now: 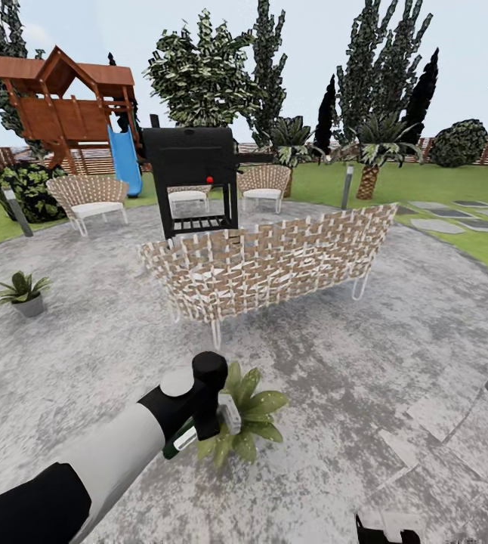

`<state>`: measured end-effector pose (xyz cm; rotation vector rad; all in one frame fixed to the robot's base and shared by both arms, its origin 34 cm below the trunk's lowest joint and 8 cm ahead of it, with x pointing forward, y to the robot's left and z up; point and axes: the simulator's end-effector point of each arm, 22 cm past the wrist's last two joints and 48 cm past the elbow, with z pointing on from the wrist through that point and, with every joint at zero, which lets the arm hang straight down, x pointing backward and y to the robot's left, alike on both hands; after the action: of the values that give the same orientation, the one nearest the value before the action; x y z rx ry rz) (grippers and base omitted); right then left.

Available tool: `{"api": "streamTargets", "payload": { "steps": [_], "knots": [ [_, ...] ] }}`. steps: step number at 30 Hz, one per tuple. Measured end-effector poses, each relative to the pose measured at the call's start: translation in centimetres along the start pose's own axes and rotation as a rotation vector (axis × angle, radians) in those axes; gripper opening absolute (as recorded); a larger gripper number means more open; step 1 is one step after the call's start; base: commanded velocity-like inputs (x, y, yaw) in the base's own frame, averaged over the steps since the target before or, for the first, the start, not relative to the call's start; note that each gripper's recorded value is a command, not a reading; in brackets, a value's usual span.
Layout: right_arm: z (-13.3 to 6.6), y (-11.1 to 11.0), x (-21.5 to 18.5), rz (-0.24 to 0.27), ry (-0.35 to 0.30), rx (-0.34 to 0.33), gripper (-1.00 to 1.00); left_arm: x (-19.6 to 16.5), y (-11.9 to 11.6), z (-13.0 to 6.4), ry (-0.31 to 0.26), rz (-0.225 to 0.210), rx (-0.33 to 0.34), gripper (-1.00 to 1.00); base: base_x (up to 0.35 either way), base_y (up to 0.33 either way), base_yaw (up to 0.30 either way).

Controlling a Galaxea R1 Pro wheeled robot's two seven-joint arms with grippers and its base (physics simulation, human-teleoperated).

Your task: Pick up the pesticide atomizer in the garden and spray insectifuge to fully cover both potted plants in the garden.

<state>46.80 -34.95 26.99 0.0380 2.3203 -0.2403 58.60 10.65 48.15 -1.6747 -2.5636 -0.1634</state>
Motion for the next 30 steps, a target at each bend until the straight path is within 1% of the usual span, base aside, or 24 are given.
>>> {"api": "streamTargets", "payload": {
  "steps": [2,3,6,9,13,16,18,19,20,21,22,23,24,25,26,27,28,29,30],
  "knots": [
    [0.0,0.0,0.0,-0.001,0.0,-0.001,1.0,0.8,-0.9,1.3,-0.004,-0.028,0.042,-1.0,-0.341,0.0,0.0],
    [0.0,0.0,0.0,0.0,0.0,0.0,1.0,1.0,-1.1,1.6,-0.007,-0.037,0.05,-1.0,-0.341,0.0,0.0],
    [0.0,0.0,0.0,0.0,0.0,0.0,1.0,1.1,-0.7,2.2,-0.024,-0.064,0.042,-1.0,-0.341,0.0,0.0],
    [0.0,0.0,0.0,-0.001,0.0,0.0,1.0,1.0,-1.0,2.4,-0.035,-0.071,0.052,-1.0,-0.341,0.0,0.0],
    [0.0,0.0,0.0,-0.001,0.0,-0.001,1.0,0.4,-4.0,3.6,-0.065,-0.076,0.142,-1.0,-0.341,0.0,0.0],
    [0.0,0.0,0.0,-0.002,0.0,-0.001,1.0,0.0,-6.0,4.3,-0.084,-0.067,0.189,-1.0,-0.341,0.0,0.0],
    [0.0,0.0,0.0,-0.002,0.0,-0.001,1.0,-0.8,-7.3,4.9,-0.128,-0.028,0.22,-1.0,-0.309,0.0,0.0],
    [0.0,0.0,0.0,-0.002,0.0,-0.001,1.0,-1.3,-7.9,5.2,-0.159,-0.009,0.228,-1.0,-0.142,0.0,0.0],
    [0.0,0.0,0.0,-0.001,-0.001,-0.001,1.0,-2.2,-8.7,5.7,-0.209,0.006,0.24,-1.0,-0.073,0.0,0.0],
    [0.0,0.0,-0.1,-0.001,-0.001,-0.001,1.0,-3.2,-9.5,6.2,-0.268,0.01,0.249,-1.0,-0.037,0.0,0.0],
    [0.0,-0.1,-0.1,-0.001,-0.002,0.001,1.0,-4.4,-10.2,6.7,-0.339,0.014,0.253,-1.0,-0.024,0.0,0.0],
    [0.0,-0.2,-0.1,-0.002,-0.003,0.002,1.0,-5.2,-10.7,6.9,-0.394,0.019,0.252,-1.0,-0.012,0.0,0.0],
    [0.1,-0.6,-0.2,-0.006,-0.005,0.006,1.0,-6.4,-11.3,7.1,-0.477,0.029,0.25,-1.0,-0.005,0.0,0.0],
    [0.3,-1.0,-0.8,-0.044,-0.017,-0.001,1.0,-7.3,-12.0,7.7,-0.567,0.05,0.249,-1.0,-0.003,0.0,0.0],
    [0.6,-1.1,-1.9,-0.12,-0.042,-0.018,1.0,-7.4,-12.5,8.5,-0.607,0.067,0.253,-1.0,-0.001,0.0,0.0],
    [0.9,-0.8,-3.1,-0.229,-0.069,-0.051,1.0,-7.2,-12.9,9.3,-0.63,0.076,0.262,-1.0,0.0,0.0,0.0],
    [1.1,0.1,-4.0,-0.345,-0.09,-0.097,1.0,-6.8,-12.9,10.1,-0.654,0.07,0.272,-1.0,0.0,0.0,0.0],
    [1.2,1.5,-4.6,-0.451,-0.107,-0.153,1.0,-6.2,-12.4,10.5,-0.688,0.047,0.277,-1.0,0.0,0.0,0.0],
    [1.4,3.3,-5.2,-0.536,-0.115,-0.235,1.0,-5.7,-11.4,10.7,-0.729,0.016,0.275,-1.0,0.0,0.0,0.0]
  ]
}}
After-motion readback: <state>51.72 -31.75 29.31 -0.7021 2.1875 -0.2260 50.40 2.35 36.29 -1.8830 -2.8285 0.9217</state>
